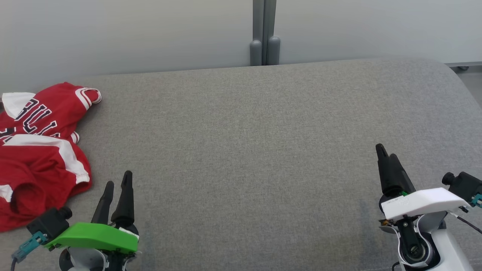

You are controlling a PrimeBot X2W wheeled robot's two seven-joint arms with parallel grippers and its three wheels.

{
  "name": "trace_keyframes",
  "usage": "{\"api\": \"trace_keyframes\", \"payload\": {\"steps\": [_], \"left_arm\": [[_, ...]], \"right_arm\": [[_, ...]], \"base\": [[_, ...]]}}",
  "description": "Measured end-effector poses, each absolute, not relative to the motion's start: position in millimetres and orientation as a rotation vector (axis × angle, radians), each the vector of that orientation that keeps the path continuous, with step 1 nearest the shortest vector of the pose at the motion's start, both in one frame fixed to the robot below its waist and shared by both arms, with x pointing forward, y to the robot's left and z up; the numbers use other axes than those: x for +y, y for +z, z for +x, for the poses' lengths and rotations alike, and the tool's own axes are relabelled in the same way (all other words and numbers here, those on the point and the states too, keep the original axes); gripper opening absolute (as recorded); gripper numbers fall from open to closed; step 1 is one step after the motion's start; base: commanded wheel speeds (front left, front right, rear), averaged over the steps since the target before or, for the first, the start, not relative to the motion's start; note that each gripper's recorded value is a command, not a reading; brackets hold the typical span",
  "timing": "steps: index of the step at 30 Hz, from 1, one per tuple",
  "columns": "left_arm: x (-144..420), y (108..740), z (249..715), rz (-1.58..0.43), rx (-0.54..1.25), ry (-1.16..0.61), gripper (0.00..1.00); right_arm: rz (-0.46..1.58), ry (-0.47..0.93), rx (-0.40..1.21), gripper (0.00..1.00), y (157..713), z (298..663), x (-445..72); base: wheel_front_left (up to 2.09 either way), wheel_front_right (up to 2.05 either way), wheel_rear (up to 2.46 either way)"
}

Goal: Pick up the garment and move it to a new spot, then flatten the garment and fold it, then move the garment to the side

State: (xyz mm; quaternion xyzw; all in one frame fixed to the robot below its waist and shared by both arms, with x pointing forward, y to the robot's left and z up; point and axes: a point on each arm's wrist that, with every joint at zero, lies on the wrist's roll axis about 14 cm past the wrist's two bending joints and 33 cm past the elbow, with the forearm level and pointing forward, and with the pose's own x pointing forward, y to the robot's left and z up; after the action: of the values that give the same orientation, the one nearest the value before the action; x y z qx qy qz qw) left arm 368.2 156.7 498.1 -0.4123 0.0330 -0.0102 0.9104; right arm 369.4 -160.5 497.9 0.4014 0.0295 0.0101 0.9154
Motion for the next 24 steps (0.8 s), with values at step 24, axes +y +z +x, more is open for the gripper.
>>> {"api": "trace_keyframes", "payload": {"steps": [24], "left_arm": [[153, 504, 358, -0.484, 0.011, -0.033, 1.00]], "right_arm": [[0.465, 0.095, -0.006, 1.00, 512, 362, -137]], "base": [[0.00, 0.00, 0.00]]}}
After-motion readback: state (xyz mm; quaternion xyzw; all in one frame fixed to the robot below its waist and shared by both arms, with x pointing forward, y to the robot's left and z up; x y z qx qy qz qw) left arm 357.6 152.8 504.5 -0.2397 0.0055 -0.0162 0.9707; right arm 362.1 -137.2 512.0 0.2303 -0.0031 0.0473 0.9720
